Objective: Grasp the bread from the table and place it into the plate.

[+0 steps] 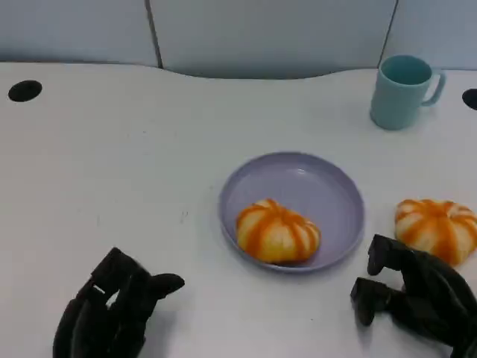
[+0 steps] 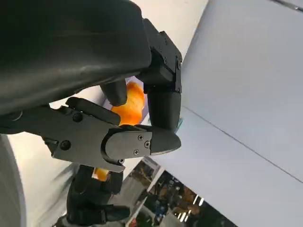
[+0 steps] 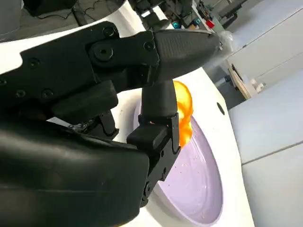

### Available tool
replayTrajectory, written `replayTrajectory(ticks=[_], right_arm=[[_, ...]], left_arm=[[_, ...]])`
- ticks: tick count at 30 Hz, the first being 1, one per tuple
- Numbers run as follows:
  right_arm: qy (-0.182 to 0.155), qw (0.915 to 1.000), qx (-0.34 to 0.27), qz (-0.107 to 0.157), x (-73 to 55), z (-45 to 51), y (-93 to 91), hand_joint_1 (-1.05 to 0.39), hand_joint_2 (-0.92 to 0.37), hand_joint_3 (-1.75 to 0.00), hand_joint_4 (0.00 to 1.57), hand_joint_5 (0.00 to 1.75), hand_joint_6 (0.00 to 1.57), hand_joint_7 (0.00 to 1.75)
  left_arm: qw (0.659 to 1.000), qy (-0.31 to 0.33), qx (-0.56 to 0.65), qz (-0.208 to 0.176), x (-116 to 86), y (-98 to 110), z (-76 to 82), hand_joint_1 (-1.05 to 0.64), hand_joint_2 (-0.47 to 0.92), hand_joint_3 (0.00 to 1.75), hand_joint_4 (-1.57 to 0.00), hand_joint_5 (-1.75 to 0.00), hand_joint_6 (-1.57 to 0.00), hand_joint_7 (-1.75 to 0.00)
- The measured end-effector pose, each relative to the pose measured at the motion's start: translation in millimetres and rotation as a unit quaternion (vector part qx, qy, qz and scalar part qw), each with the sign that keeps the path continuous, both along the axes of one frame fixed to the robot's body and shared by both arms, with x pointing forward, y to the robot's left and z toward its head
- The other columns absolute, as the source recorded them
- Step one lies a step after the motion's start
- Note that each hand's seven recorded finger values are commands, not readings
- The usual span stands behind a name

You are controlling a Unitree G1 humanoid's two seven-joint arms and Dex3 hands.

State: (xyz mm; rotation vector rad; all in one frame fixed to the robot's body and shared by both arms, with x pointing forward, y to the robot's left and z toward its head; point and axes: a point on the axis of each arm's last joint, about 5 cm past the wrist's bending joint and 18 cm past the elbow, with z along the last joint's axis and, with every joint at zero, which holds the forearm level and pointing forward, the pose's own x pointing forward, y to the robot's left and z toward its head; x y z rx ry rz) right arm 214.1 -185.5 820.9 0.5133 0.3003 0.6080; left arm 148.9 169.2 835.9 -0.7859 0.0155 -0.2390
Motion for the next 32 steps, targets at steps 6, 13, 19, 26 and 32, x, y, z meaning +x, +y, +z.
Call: replayTrajectory(ticks=[6,13,19,26,32], right_arm=[[0.0,1.0,0.002,0.0,0.2,-0.7,-0.5,-0.51,-0.92,-0.3,0.76,1.74,0.67,1.53],[0.0,1.0,0.0,-0.001,0.5,-0.5,-0.4,-0.5,-0.92,-0.32,0.76,1.74,0.68,1.53],[-0.005,1.0,-0.005,-0.003,0.7,-0.2,-0.3,-0.5,-0.92,-0.33,0.76,1.75,0.66,1.54],[-0.004,1.0,-0.005,-0.003,0.7,-0.4,-0.3,-0.51,-0.92,-0.31,0.76,1.73,0.67,1.52],[-0.006,1.0,-0.004,-0.003,1.5,-1.2,-0.3,-0.51,-0.92,-0.34,0.75,1.74,0.66,1.54]], left_arm=[[0.998,0.008,-0.051,-0.021,2.5,1.9,-1.1,-0.53,0.92,0.44,-0.73,-1.75,-0.53,-1.58],[0.997,0.016,-0.063,-0.027,2.0,4.2,-2.4,-0.53,0.92,0.42,-0.75,-1.75,-0.53,-1.59],[0.997,0.022,-0.068,-0.027,1.4,4.6,-3.0,-0.51,0.92,0.43,-0.75,-1.75,-0.53,-1.55],[0.996,0.027,-0.075,-0.028,1.3,3.8,-3.5,-0.49,0.92,0.44,-0.74,-1.75,-0.54,-1.5],[0.996,0.027,-0.076,-0.028,2.8,4.6,-2.9,-0.49,0.92,0.43,-0.74,-1.75,-0.54,-1.52]])
